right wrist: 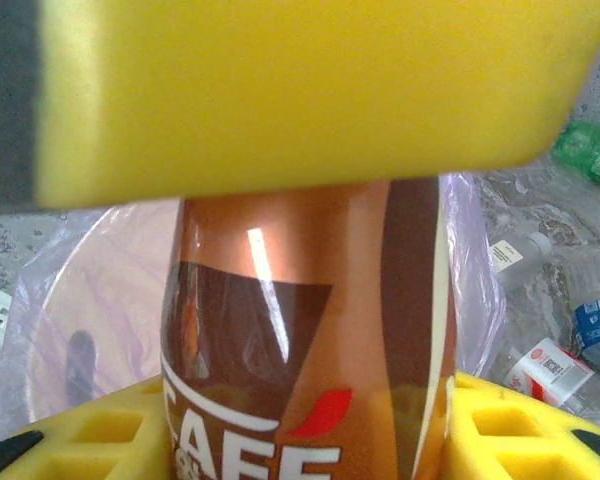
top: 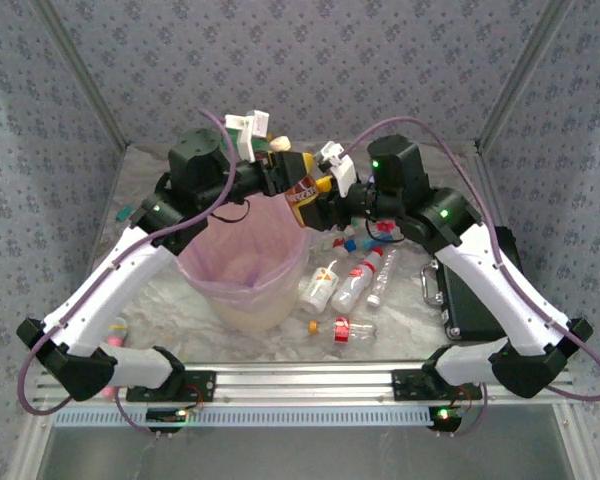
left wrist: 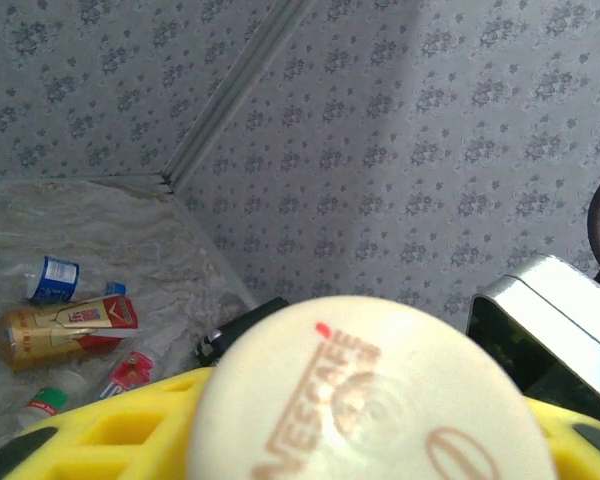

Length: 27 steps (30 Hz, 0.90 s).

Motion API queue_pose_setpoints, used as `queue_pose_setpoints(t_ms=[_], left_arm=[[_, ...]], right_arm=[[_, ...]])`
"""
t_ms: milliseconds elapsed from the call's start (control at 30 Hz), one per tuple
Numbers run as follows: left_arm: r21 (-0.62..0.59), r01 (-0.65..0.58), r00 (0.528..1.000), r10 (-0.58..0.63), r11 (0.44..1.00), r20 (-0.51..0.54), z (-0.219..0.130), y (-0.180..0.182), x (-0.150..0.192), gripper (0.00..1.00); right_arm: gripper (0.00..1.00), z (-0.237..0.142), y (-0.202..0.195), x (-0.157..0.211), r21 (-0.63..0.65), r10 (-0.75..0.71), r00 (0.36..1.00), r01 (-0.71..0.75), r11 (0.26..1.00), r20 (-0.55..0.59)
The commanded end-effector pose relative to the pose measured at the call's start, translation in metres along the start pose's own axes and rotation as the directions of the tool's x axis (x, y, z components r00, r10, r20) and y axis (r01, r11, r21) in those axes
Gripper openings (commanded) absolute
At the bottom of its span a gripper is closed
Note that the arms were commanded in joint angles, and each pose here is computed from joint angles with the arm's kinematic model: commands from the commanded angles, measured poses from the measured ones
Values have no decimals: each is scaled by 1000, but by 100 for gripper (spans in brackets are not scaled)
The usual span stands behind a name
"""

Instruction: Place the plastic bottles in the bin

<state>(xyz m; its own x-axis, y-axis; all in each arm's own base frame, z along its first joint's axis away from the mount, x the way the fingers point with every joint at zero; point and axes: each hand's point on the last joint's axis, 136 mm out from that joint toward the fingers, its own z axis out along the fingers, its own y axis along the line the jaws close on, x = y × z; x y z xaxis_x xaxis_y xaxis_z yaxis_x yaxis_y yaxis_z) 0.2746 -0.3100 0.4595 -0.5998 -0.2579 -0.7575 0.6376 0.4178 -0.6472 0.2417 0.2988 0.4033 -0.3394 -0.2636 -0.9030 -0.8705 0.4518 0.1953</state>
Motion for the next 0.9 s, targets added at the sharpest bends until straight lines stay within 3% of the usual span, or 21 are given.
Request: queue_pose_setpoints(t_ms=[0, 67, 233, 300, 467, 633, 867], left_arm=[[27, -36, 999, 35, 999, 26, -4, -14, -9, 45], [13, -57, 998, 56, 998, 39, -7, -14, -14, 43], [-56, -99, 992, 102, 994, 67, -19, -9, -31, 35], [-81, -115, 990, 121, 990, 73, -27, -7, -39, 33], [-176, -154, 984, 167, 972, 64, -55, 5, -52, 30], [-384, -219, 975, 218, 897, -48, -87, 37, -42, 25], [-573, -287, 953, 170, 767, -251, -100, 107, 12, 18]], right_arm=[[46, 0, 1, -16, -1, 2, 999, -2, 1000, 52], [55, -1, -1, -16, -4, 19, 998, -18, 1000, 55], [88, -14, -11, -26, 32, 39, 993, -43, 999, 109], [96, -27, -22, -25, 73, 69, 989, -78, 994, 129], [100, -62, -71, 5, 245, 240, 960, -270, 931, 145], [100, -90, -131, 76, 404, 511, 843, -531, 745, 166], [100, -100, -164, 190, 581, 745, 655, -658, 480, 127]])
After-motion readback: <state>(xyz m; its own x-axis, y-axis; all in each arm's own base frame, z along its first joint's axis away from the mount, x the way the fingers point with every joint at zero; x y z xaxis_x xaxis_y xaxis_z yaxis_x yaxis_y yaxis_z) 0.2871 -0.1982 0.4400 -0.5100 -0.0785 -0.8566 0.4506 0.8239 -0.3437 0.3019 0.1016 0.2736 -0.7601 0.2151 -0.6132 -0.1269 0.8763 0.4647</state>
